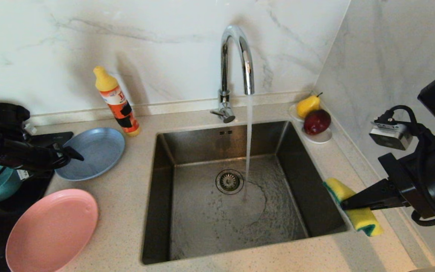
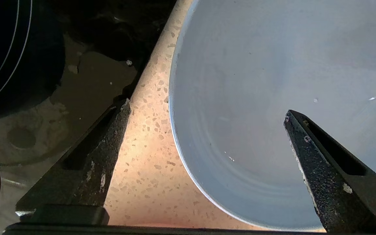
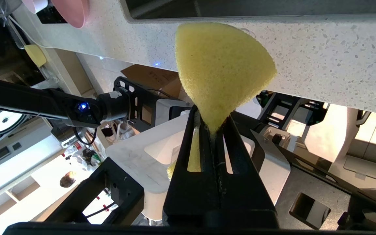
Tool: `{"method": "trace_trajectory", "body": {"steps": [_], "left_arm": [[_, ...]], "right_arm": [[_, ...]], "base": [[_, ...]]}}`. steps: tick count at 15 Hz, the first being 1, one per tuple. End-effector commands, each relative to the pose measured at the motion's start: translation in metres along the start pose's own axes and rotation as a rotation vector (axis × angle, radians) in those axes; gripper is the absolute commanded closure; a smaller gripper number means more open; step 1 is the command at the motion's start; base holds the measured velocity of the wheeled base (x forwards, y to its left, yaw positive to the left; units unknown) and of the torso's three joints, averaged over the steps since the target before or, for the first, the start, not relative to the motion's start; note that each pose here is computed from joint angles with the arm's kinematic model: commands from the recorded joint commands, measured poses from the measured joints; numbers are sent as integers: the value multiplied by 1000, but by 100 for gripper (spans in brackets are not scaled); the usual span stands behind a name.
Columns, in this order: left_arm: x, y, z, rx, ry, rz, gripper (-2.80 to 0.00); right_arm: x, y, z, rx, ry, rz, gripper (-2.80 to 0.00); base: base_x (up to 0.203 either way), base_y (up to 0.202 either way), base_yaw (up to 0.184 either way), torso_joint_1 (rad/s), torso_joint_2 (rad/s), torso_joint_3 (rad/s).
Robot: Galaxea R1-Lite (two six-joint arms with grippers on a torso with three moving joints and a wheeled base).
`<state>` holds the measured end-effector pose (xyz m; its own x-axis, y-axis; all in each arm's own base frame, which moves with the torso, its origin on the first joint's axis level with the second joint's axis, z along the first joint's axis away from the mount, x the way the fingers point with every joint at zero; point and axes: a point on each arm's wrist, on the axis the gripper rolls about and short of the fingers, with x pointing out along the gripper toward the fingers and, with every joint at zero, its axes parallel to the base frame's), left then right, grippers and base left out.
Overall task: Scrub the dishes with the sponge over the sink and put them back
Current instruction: Wash the plate
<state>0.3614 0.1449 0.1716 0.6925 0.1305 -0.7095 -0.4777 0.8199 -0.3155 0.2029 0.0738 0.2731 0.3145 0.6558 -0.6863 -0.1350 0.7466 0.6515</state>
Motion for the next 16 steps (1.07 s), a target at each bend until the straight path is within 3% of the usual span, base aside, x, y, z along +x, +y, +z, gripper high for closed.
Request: {"method": "trace_trajectory", "body": {"steps": [1, 16], "left_arm": [[5, 1, -1, -2, 7, 14, -280], [3, -5, 3, -7, -10, 9, -280]], "right_arm": [[0, 0, -1, 5, 3, 1, 0], [-3, -4, 0, 15, -9, -6, 0]], "base": [[0, 0, 0, 0, 0, 0], [0, 0, 0, 0, 0, 0]]}}
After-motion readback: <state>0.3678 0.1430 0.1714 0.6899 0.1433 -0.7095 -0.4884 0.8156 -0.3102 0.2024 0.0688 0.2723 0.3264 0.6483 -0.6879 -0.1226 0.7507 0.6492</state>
